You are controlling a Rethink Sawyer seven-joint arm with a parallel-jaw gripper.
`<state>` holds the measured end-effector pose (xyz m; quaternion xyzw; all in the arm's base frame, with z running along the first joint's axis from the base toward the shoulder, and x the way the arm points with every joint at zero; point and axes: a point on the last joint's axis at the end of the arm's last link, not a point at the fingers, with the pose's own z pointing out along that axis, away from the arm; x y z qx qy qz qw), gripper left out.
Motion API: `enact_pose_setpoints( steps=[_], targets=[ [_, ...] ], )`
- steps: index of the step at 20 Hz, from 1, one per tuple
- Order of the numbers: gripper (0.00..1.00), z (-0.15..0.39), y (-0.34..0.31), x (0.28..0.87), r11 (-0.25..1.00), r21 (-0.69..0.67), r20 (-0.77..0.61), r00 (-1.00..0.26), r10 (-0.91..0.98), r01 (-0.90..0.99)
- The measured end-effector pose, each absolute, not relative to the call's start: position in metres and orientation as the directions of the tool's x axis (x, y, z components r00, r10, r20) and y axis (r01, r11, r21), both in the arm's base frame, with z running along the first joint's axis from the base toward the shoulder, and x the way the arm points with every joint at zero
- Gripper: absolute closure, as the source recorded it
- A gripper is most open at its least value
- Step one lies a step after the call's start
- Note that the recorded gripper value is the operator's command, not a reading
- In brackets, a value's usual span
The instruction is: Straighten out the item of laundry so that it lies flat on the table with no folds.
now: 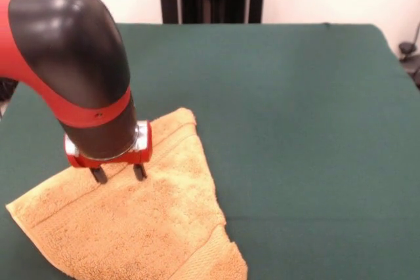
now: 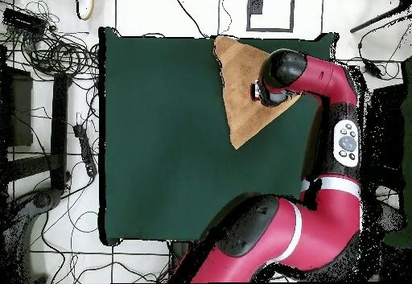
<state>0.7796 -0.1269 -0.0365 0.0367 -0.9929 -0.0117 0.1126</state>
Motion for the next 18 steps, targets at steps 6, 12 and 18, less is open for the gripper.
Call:
enact_pose_setpoints(
  steps=[6, 12, 18],
  targets=[
    [0.00, -0.025, -0.117, 0.761, 0.995, 0.055, 0.233, -0.968, -0.093, -0.082],
    [0.00, -0.019, -0.129, 0.741, 0.995, 0.068, 0.252, -0.964, -0.085, -0.069],
    [0.00, -0.013, -0.145, 0.734, 0.997, 0.064, 0.238, -0.969, -0.067, -0.053]
  ],
)
